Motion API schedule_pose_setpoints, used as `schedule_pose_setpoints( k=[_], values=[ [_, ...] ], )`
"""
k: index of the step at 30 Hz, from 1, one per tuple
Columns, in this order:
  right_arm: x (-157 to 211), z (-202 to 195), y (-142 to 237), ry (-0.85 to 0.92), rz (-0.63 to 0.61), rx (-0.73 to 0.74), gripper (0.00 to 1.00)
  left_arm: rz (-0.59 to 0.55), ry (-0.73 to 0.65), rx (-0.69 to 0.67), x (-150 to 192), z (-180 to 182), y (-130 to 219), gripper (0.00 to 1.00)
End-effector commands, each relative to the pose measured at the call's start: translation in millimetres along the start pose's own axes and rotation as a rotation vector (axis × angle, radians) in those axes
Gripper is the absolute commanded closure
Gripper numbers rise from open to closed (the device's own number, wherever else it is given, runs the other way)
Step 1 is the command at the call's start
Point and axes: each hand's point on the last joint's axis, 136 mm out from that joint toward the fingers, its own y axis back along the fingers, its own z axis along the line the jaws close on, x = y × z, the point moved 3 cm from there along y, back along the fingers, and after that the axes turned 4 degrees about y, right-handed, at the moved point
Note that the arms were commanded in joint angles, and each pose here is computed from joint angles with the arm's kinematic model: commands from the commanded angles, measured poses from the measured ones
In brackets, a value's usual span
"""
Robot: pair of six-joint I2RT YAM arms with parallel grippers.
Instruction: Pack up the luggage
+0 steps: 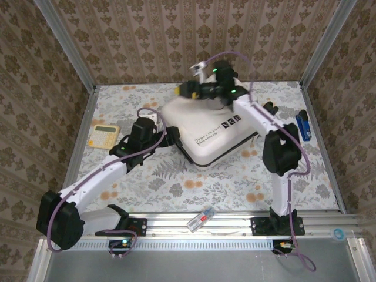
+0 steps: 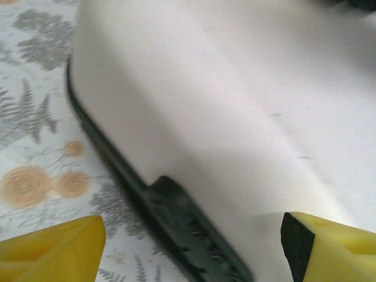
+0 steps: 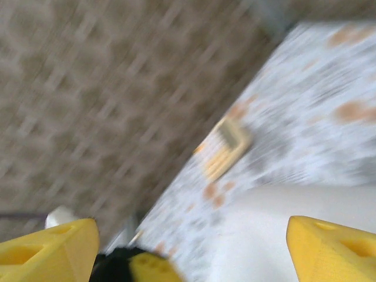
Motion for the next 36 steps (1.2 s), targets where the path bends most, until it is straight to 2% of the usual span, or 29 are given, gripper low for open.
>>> schedule_pose_setpoints(
  k=[1,5,10,16,20,26,36],
  values=[
    [11,-10,13,-0.095,0.06,-0.029,0.16,-0.053,-0.014,0.079,-15,-9,8,0.19],
    [1,-12,35,-0.066,0.033,0.029,0.16,-0.06,-0.006,0.088,-23,-5,9,0.19],
    [-19,-21,85,-0.036,-0.044,0.138,0.14,-0.045,-0.039,0.119,-27,-14,13,0.18],
    [-33,-47,161,-0.031,-0.124,0.347,0.11,-0.002,-0.045,0.145,-24,-21,10,0.18],
    [-27,-70,194,-0.035,-0.109,0.499,0.09,0.029,-0.045,0.168,-20,-26,2,0.17],
    [-12,-109,217,-0.068,-0.027,0.681,0.09,0.082,-0.039,0.187,-14,-32,-13,0.17],
    [3,-144,229,-0.075,0.055,0.795,0.09,0.11,-0.029,0.236,-7,-40,-34,0.17]
  ],
)
